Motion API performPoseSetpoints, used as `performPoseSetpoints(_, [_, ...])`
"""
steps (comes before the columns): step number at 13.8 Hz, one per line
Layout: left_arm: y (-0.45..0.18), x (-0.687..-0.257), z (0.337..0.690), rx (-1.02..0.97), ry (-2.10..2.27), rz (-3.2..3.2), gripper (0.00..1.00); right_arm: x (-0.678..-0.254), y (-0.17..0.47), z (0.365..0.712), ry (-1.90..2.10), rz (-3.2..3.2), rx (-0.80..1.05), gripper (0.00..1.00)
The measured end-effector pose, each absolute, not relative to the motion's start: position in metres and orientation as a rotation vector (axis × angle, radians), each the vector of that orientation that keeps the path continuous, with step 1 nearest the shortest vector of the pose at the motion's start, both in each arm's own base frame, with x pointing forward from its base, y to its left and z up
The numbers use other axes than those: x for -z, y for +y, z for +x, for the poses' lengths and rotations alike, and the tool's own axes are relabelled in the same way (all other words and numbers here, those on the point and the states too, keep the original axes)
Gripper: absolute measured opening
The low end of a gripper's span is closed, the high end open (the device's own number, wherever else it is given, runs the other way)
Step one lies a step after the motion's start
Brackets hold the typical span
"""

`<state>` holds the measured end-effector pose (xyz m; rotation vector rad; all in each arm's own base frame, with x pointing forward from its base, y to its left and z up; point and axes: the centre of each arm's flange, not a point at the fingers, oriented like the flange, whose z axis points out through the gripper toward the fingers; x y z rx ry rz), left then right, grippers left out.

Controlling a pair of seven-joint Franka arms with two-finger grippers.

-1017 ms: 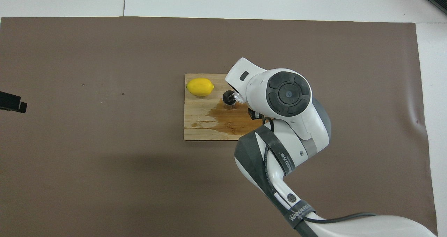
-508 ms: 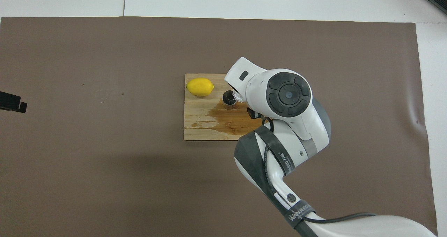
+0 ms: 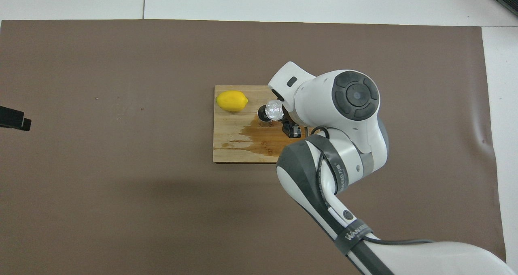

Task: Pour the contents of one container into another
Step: 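Carry the white cup with the right gripper back beside the board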

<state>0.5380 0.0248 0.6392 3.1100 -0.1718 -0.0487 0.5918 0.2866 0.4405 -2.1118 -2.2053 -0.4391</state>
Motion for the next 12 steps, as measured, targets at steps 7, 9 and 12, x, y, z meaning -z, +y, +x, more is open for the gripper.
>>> performPoseSetpoints(7, [0.025,-0.639,0.538,0.049,-0.172,3.11,1.0,-0.44,0.204,0.625,-1.951,-1.962,0.708,0.5])
performPoseSetpoints(9, [0.025,-0.639,0.538,0.049,-0.172,3.11,1.0,-0.429,0.163,0.632,-1.865,-1.938,0.774,0.5])
performPoseSetpoints(12, [0.025,-0.639,0.538,0.049,-0.172,3.11,1.0,-0.407,0.106,0.632,-1.809,-1.9,0.811,0.5])
